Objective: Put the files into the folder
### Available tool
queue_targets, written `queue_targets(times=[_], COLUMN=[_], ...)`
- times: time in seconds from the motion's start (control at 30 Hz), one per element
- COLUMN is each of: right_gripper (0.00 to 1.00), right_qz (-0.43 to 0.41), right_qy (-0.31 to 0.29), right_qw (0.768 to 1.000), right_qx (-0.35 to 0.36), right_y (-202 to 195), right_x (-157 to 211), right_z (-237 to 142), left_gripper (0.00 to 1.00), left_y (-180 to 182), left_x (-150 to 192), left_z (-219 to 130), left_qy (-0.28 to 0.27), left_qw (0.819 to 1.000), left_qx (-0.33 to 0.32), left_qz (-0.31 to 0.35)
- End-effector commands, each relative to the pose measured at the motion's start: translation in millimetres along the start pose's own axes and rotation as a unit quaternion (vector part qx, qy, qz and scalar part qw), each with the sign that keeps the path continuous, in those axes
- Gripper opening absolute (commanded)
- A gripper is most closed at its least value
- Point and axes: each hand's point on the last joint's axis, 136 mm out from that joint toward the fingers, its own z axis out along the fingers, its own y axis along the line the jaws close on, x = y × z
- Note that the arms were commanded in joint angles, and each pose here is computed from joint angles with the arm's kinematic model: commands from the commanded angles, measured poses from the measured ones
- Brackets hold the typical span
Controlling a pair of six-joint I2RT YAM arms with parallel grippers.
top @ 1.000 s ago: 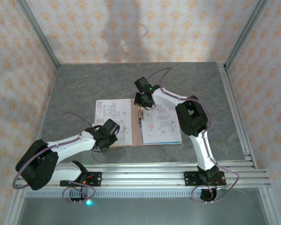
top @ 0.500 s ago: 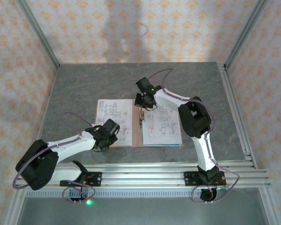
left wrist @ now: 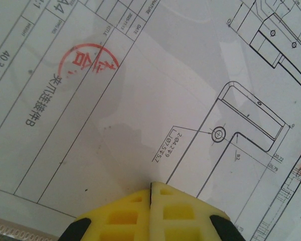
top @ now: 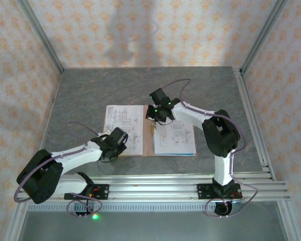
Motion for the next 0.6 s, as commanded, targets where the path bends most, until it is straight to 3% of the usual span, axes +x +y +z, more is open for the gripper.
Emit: queue_targets(times=[0.0,0.57], right_gripper=[0.00,0.00], right_qz=[0.021,0.005], right_qy=[-0.036,-0.003], right_qw=[0.999,0.999], right_qx=[0.007,0.051], right_y=[-7.0,-20.5], right_x=[-25.6,-63.5], right_z=[-6.8,43.8], left_gripper=[0.00,0.00], left_y=[29.7,32.0], left_x=[10.4,11.1], left_z=[6.2,6.0], left_qy=[0.018,0.020], left_qw=[0.999,0.998], left_qx=[-0.048,-0.052], left_qz=[0.004,0.007])
